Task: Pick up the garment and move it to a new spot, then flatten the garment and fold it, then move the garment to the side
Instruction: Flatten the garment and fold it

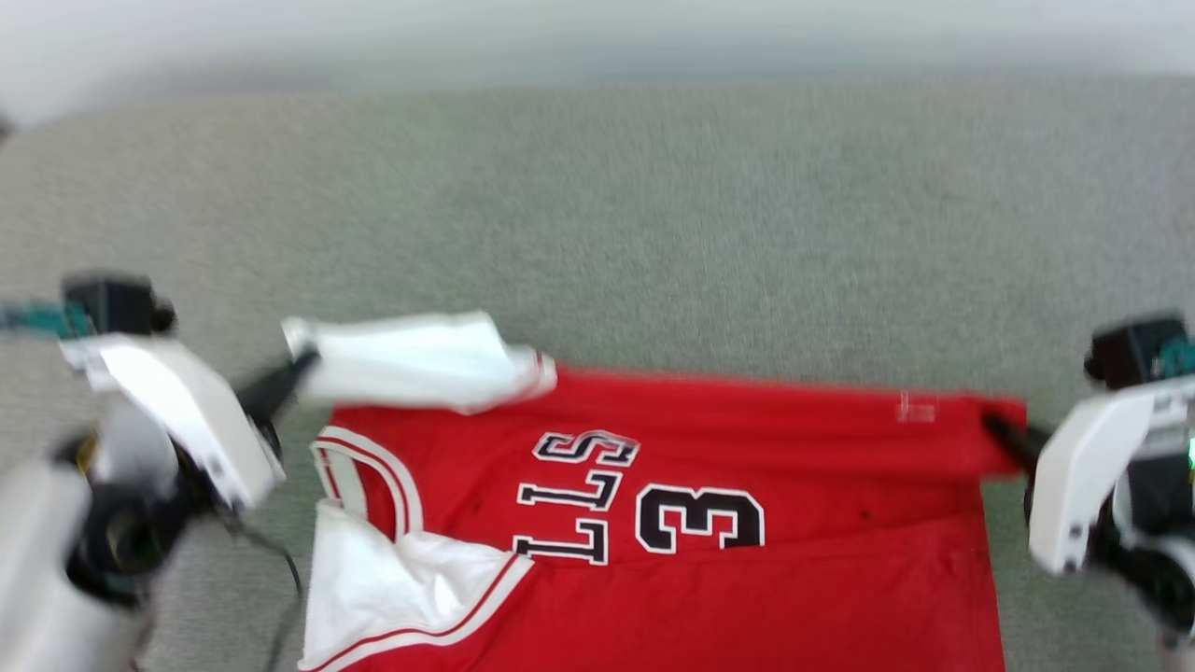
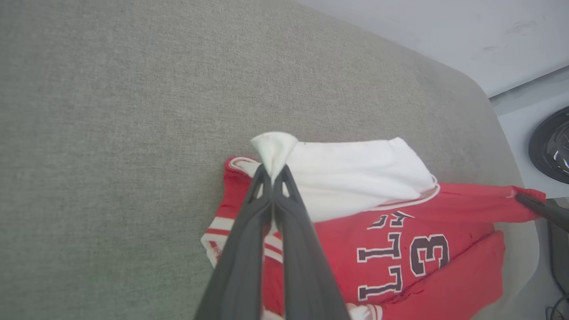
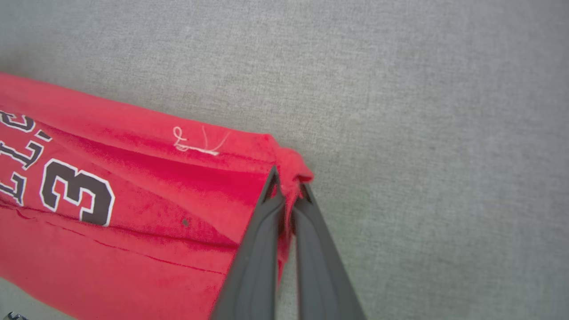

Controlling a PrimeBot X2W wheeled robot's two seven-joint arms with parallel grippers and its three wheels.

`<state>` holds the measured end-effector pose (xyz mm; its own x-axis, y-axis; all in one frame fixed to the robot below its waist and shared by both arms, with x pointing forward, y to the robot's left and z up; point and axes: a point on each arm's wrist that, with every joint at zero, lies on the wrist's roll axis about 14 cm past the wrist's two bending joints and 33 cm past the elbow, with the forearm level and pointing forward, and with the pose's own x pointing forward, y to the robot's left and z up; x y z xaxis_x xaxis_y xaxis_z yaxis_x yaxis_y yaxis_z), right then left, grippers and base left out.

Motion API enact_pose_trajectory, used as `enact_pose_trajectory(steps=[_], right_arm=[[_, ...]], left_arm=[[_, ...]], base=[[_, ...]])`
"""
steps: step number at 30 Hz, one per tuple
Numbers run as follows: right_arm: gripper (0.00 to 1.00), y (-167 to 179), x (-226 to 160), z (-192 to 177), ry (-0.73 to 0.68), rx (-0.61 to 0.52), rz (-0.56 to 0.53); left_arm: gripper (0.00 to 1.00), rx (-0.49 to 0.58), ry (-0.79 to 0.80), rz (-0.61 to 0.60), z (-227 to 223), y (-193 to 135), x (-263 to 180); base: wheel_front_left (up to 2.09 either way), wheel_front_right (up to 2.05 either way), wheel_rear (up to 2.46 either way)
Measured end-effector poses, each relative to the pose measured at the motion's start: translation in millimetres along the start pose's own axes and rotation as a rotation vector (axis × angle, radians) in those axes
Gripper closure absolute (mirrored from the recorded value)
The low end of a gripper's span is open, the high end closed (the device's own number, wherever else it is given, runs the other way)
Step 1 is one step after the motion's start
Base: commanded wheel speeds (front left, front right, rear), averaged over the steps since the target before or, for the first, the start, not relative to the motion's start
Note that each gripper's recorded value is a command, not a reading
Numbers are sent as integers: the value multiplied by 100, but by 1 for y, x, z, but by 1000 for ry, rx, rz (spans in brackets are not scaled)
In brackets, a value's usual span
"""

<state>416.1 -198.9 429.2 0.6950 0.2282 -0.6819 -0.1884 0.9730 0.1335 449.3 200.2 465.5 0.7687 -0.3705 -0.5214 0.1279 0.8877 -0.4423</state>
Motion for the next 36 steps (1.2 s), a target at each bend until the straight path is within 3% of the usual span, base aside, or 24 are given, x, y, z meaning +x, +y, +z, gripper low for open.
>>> enact_pose_trajectory(steps=[8,9,11,12,13,14,16,17,18,22,29,33,36], right_arm=[[100,9,-24,-45,17,71,-2],[89,9,-25,-48,10,78,-6],[54,10,-26,-60,28,96,-6],[0,10,-26,-65,29,110,-9],[0,10,-27,-71,34,123,-12],[0,10,-28,-76,39,135,-15],[0,10,-30,-86,40,156,-22],[0,10,-32,-91,43,159,-25],[0,10,-34,-94,38,165,-29],[0,10,-46,-89,-34,174,-36],[0,1,-80,-47,-190,125,-62],[0,-10,-91,-35,-178,91,-90],[0,-14,-90,-41,-110,85,-95]], left_arm=[[100,-139,32,67,-70,9,-53],[100,-148,48,78,-79,10,-58],[100,-174,86,87,-96,10,-65],[100,-181,105,87,-105,9,-67],[100,-192,117,90,-112,8,-69],[85,-207,129,89,-118,6,-70],[38,-237,157,92,-135,3,-73],[7,-248,155,98,-140,4,-74],[0,-254,150,97,-142,3,-75],[0,-227,53,91,-132,-3,-77],[0,-62,-249,83,-70,-22,-84],[0,32,-418,53,-33,-45,-88],[0,36,-544,42,-12,-57,-93]], base=[[0,0,0],[0,0,0],[0,0,0],[0,0,0],[0,0,0],[0,0,0],[0,0,0],[0,0,0],[0,0,0],[0,0,0],[0,0,0],[0,0,0],[0,0,0]])
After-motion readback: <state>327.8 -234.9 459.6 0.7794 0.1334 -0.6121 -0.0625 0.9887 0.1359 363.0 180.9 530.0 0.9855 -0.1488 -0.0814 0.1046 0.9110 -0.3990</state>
